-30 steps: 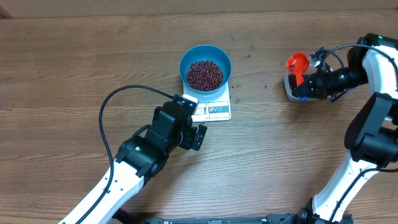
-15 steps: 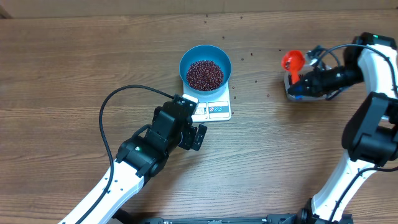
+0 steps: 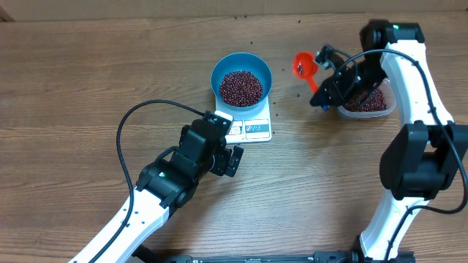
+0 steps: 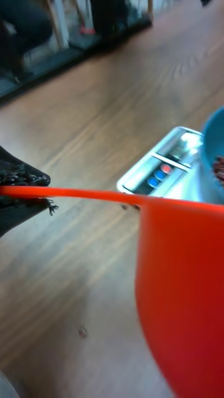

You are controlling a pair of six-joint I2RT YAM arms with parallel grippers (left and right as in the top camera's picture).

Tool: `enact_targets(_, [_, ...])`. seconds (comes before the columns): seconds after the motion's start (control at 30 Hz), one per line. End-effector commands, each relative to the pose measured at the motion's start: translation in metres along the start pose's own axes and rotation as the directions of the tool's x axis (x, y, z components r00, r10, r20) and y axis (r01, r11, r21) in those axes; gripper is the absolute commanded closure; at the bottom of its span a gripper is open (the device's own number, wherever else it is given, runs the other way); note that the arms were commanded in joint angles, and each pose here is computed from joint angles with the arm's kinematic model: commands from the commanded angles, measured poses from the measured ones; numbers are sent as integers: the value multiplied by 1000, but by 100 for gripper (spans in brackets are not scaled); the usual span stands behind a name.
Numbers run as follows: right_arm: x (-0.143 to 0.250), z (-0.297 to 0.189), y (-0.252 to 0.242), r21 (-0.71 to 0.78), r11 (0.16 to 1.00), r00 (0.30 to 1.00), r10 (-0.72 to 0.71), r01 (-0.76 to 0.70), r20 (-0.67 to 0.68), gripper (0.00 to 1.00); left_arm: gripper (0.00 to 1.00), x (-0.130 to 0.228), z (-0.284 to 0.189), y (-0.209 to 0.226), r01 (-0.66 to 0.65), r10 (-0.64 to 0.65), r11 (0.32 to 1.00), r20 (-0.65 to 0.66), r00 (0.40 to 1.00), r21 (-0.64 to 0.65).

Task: Scoop item into bowl and weigh 150g on scale
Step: 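Carry the filled scoop with right gripper over the teal bowl, then tip the scoop with right gripper, pouring beans into the bowl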

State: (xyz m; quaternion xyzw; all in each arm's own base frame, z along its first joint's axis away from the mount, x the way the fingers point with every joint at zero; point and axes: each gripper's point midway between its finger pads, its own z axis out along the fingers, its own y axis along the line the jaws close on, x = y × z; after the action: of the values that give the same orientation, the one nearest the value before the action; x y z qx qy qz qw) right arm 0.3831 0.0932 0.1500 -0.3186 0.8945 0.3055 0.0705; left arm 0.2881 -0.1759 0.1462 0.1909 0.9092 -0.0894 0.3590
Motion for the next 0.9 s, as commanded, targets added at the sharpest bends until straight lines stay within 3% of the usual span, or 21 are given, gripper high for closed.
enact_targets(0.0, [-28, -16, 13, 129, 990, 998, -57, 53, 27, 96, 0, -2, 0, 4, -7, 7, 1000, 3, 1000, -16])
enact_targets(0.2, [-64, 14, 17, 369, 922, 993, -108, 117, -45, 96, 0, -2, 0, 4, -7, 7, 1000, 3, 1000, -16])
enact_targets(0.27, [-82, 21, 15, 565, 807, 985, -136, 170, -102, 96, 0, -2, 0, 4, -7, 7, 1000, 4, 1000, -16])
enact_targets(0.37, [-91, 17, 13, 694, 690, 978, -144, 208, -150, 96, 0, -2, 0, 4, -7, 7, 1000, 3, 1000, -16])
enact_targets(0.43, [-97, 5, 10, 805, 554, 977, -126, 213, -172, 96, 0, -2, 0, 4, -7, 7, 1000, 3, 1000, -16])
enact_targets(0.53, [-101, -3, 13, 859, 456, 972, -122, 234, -200, 96, 0, -2, 0, 4, -7, 7, 1000, 3, 1000, -16])
enact_targets(0.87, [-97, 2, 21, 855, 461, 972, -112, 237, -208, 96, 1, -2, 0, 4, -7, 7, 1000, 3, 1000, -16])
